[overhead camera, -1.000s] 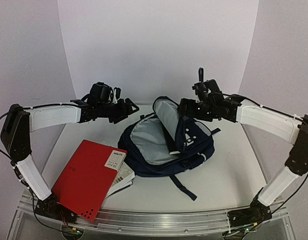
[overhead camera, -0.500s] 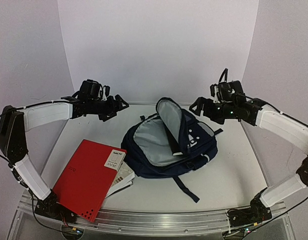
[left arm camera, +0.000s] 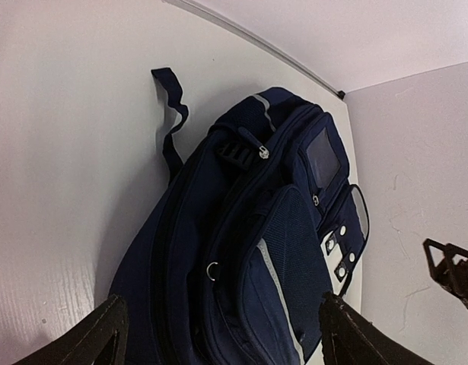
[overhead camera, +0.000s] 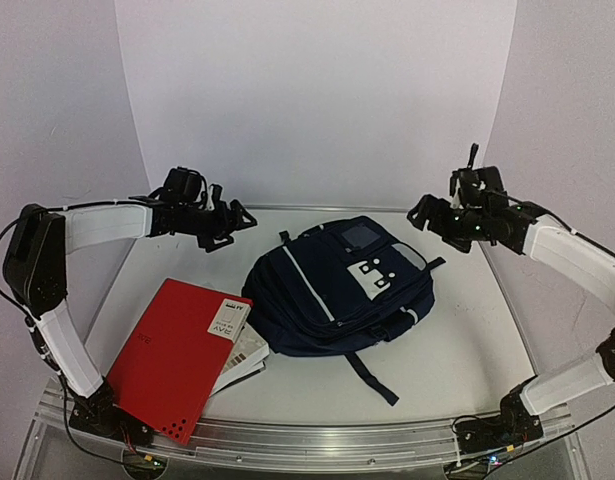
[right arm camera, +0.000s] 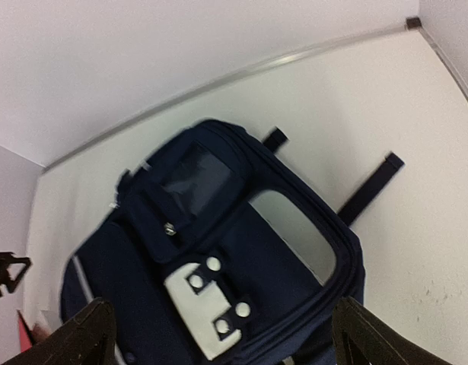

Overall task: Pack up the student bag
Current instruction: Adjust the student bag at the center of the board.

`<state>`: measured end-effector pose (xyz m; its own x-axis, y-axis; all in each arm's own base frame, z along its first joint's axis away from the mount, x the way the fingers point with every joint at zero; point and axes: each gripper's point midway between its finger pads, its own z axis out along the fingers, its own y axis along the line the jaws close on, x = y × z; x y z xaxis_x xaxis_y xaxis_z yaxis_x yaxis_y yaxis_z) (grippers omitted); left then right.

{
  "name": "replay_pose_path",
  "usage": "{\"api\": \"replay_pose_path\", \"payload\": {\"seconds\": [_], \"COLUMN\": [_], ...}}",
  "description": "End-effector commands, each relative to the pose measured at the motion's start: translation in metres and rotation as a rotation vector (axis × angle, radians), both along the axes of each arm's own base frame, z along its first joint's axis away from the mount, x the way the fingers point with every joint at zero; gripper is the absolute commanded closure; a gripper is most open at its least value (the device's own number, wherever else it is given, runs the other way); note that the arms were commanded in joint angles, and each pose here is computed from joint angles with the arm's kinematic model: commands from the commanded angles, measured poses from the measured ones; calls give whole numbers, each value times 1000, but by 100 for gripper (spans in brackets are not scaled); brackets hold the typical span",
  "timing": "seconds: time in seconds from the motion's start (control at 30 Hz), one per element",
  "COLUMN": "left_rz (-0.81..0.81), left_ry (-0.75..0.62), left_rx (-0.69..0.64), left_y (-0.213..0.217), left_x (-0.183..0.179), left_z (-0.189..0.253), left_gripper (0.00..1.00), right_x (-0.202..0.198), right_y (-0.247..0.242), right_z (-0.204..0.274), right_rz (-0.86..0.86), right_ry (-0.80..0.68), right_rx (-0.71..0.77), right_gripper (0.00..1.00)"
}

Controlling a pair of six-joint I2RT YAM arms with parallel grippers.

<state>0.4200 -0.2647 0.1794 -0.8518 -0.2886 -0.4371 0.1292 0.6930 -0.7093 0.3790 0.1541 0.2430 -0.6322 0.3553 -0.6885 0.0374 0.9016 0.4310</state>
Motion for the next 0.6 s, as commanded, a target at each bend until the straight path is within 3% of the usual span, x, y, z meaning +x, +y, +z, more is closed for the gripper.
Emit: {"api": "replay_pose_path", "payload": {"seconds": [0.0, 0.23, 0.33, 0.57], "left_rz": [-89, -157, -201, -312], "left_ry": [3, 63, 74, 114], "left_rx": [-59, -52, -42, 91], "left_y": [-22, -40, -54, -97], "left_x": [9, 16, 14, -8], "left_z": [0, -32, -42, -73], "left_gripper": [14, 14, 14, 9], "right_x": [-8, -22, -18, 36], "right_y": [-12, 7, 19, 35], "right_z": [-70, -140, -155, -168], "right_rz": [-67, -23, 5, 3], "right_ry": [156, 286, 299, 225], "right_rx": [-62, 29, 46, 16], "right_gripper": [9, 28, 30, 36]}}
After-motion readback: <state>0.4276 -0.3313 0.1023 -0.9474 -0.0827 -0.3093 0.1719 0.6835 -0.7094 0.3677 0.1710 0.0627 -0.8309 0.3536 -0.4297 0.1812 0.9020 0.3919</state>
